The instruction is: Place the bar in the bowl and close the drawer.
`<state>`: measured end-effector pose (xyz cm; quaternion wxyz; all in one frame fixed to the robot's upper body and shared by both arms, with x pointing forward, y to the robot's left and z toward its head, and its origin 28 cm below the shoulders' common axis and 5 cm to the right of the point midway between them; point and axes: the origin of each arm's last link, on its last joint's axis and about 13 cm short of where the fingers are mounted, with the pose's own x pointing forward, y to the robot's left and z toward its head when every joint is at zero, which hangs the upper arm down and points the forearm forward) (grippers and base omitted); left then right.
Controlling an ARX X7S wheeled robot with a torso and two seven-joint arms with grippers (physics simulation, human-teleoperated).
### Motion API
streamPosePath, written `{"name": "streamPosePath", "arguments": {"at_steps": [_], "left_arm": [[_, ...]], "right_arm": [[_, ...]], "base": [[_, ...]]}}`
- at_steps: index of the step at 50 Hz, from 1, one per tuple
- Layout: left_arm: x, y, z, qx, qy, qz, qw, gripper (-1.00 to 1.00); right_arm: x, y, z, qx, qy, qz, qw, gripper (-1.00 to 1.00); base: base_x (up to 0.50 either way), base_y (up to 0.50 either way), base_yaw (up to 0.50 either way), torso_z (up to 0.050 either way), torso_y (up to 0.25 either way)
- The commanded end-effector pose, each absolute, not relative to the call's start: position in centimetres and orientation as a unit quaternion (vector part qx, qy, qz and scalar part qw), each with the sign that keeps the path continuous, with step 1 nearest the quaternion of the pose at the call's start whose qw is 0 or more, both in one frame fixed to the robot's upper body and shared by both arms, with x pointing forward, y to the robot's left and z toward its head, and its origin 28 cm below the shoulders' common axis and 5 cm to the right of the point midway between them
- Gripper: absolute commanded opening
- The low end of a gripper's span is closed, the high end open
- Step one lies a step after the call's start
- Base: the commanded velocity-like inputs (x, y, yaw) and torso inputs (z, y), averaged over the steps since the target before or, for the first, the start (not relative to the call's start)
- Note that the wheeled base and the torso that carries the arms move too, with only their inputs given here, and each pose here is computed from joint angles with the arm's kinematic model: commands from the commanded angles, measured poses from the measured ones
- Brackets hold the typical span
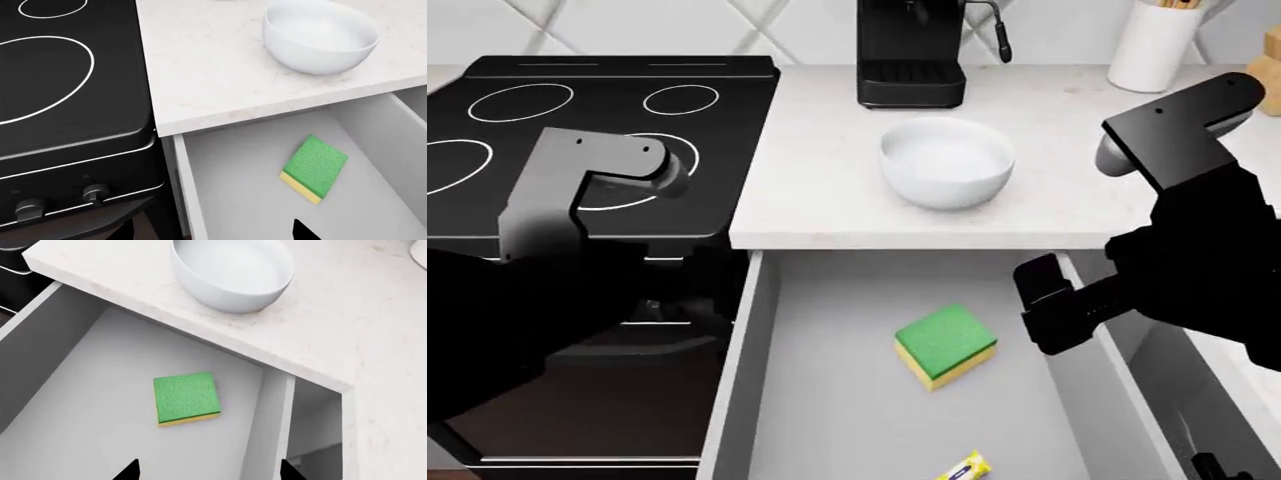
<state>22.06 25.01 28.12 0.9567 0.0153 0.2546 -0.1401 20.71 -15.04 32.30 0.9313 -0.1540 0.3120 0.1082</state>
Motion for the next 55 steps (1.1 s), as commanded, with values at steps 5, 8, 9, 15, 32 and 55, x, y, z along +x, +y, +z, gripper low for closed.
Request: {"name": "streamPosePath", "arguments": {"at_steps": [5,8,9,15,32,55], "left_arm": [[22.3,25.1,28.1,0.013,0.257,-0.14,0.956,1.0],[22.4,25.1,28.1,0.012,0.258,-0.139,0.956,1.0],[22.4,25.1,28.2,0.012,0.258,-0.139,0.956,1.0],[22.4,25.1,28.2,0.015,0.26,-0.138,0.956,1.0],[22.6,25.3,28.0,0.011,0.266,-0.141,0.953,1.0],[22.6,25.5,27.8,0.007,0.27,-0.147,0.952,1.0]], "right_arm": [[22.7,-14.6,34.2,-0.171,0.347,0.159,0.908,1.0],[24.0,-14.0,35.0,-0.199,0.369,0.2,0.886,1.0],[24.6,-13.6,35.4,-0.222,0.376,0.204,0.876,1.0],[27.2,-12.8,36.5,-0.266,0.398,0.245,0.843,1.0],[29.6,-11.1,37.4,-0.345,0.387,0.367,0.773,1.0],[29.2,-8.4,34.8,-0.383,0.379,0.495,0.681,1.0]], "base": [[0.0,0.0,0.0,0.0,0.0],[0.0,0.0,0.0,0.0,0.0],[0.0,0.0,0.0,0.0,0.0],[0.0,0.0,0.0,0.0,0.0],[0.0,0.0,0.0,0.0,0.0],[0.0,0.0,0.0,0.0,0.0]]}}
